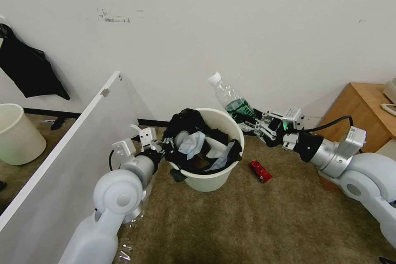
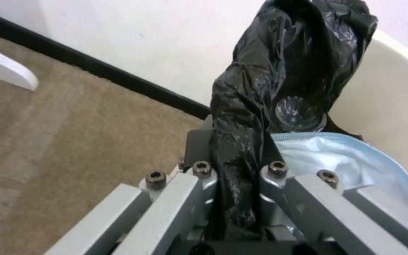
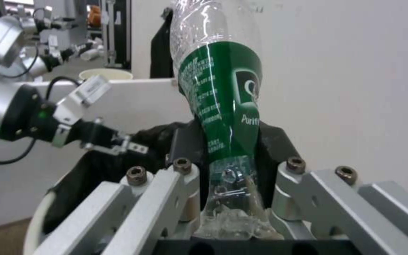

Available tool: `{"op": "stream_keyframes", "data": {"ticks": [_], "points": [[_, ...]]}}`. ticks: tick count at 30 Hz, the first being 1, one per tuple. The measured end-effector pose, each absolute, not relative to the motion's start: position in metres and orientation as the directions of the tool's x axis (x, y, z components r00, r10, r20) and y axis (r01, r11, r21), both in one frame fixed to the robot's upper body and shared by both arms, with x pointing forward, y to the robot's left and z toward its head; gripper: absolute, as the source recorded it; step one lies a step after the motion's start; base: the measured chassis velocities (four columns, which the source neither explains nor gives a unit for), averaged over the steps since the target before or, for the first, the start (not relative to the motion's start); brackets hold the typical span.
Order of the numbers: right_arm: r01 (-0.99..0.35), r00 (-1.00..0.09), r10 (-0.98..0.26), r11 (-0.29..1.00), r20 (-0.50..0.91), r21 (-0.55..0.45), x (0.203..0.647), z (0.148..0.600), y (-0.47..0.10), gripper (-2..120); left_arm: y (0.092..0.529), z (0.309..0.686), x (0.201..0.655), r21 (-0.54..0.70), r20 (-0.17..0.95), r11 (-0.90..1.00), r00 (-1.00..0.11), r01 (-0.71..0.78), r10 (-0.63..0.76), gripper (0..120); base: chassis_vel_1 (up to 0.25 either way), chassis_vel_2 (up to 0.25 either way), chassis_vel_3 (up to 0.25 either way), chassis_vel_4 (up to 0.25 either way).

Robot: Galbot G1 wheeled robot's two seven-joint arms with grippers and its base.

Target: Pick up the trash bin, then pick up the garbage from the floor and place it into the trash bin.

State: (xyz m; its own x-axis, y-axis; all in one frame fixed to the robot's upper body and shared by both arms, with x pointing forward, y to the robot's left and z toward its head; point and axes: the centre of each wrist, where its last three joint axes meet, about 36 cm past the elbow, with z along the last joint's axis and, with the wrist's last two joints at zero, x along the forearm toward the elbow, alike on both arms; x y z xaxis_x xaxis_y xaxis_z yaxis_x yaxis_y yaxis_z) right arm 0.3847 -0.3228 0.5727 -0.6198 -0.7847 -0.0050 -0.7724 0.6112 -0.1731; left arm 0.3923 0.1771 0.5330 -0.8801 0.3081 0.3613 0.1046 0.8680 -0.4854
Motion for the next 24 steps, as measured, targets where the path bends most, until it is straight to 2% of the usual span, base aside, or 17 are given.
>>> {"op": "stream_keyframes", "data": {"ticks": [24], "points": [[-0.787, -0.614, -0.784, 0.6, 0.092, -0.144, 0.38, 0.56, -0.329, 17, 0.142, 0.538, 0.42, -0.508, 0.342, 0.843, -0.856, 0.18, 0.389, 4, 0.0, 0.0, 0.0, 0.0]]}}
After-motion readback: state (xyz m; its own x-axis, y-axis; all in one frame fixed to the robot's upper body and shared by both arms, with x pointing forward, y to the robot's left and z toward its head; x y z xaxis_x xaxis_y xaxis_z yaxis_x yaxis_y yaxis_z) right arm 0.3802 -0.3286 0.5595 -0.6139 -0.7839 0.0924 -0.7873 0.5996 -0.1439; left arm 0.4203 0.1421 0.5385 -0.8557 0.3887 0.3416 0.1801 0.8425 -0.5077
